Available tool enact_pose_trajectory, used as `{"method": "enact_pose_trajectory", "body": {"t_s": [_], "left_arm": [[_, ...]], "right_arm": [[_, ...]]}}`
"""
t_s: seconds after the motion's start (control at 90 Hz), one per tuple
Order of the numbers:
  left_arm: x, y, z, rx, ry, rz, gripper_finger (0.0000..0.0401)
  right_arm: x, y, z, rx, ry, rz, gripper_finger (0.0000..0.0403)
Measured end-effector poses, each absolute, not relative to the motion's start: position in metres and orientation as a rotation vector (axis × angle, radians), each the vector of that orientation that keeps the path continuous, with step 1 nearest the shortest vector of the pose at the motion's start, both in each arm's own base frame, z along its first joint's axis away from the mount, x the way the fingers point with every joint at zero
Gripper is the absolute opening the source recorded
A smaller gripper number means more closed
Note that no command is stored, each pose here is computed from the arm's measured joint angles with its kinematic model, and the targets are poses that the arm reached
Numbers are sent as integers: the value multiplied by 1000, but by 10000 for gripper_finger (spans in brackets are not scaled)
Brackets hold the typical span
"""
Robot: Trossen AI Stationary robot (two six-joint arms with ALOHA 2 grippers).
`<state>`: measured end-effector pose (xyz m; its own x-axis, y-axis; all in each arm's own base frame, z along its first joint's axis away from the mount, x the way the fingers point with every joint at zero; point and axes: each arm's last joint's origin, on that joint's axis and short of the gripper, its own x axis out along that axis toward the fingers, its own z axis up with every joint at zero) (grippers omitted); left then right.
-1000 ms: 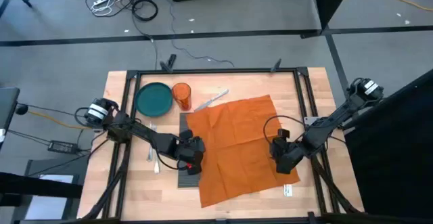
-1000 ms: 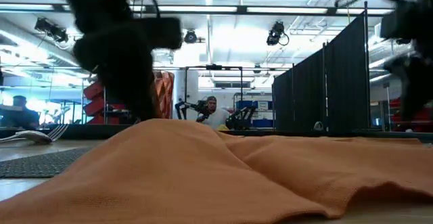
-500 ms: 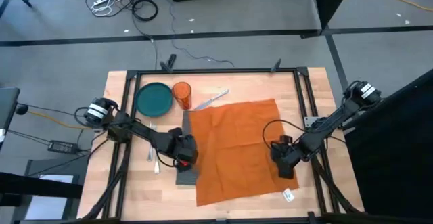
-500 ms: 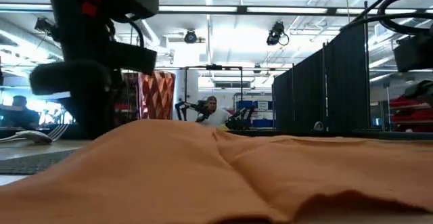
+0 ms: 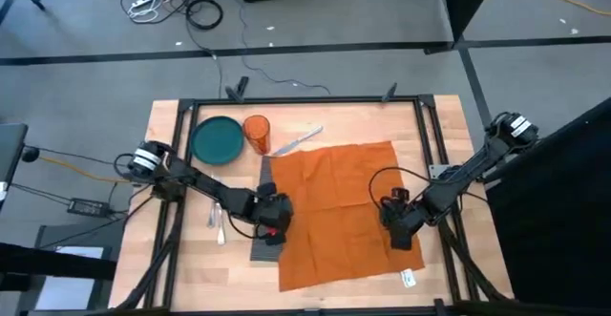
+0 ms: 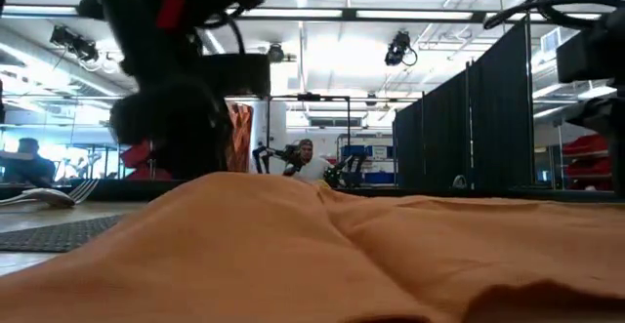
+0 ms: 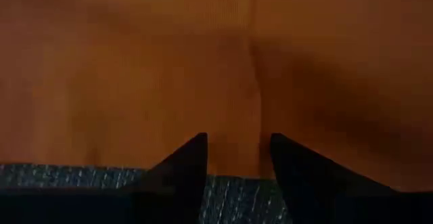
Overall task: Set table place
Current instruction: Fold the orange table napkin on the black placemat
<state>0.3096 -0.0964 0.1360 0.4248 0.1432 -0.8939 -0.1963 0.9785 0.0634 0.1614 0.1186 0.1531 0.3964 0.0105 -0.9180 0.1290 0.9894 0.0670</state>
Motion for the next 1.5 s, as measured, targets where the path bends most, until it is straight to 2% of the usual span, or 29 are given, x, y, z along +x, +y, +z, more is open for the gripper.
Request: {"method": "enact_pose_trajectory", "body": {"t_s": [0.267,0.622,0.789,0.889,1.067,1.144,1.267,1.333,1.5], "left_arm": [[301,-95,146,-12,1245,250,147],[288,-90,149,59,1393,292,147],[307,-102,173,40,1308,224,147],[314,-119,193,46,1262,154,147],[321,-173,205,-34,993,-24,147],[325,-189,197,-61,859,-69,147],[340,-196,192,-44,692,-107,148],[347,-194,194,-25,714,-138,150],[349,-213,202,83,960,-167,153]], "right_arm": [[142,118,135,185,1232,-111,178],[135,124,134,204,1259,-95,174],[149,128,155,180,1232,-19,174],[156,135,177,237,1226,80,173],[151,153,194,339,1176,220,179],[150,160,191,275,1124,223,182],[159,165,189,197,952,123,184],[163,169,189,197,917,148,186],[156,191,192,330,966,367,210]]}}
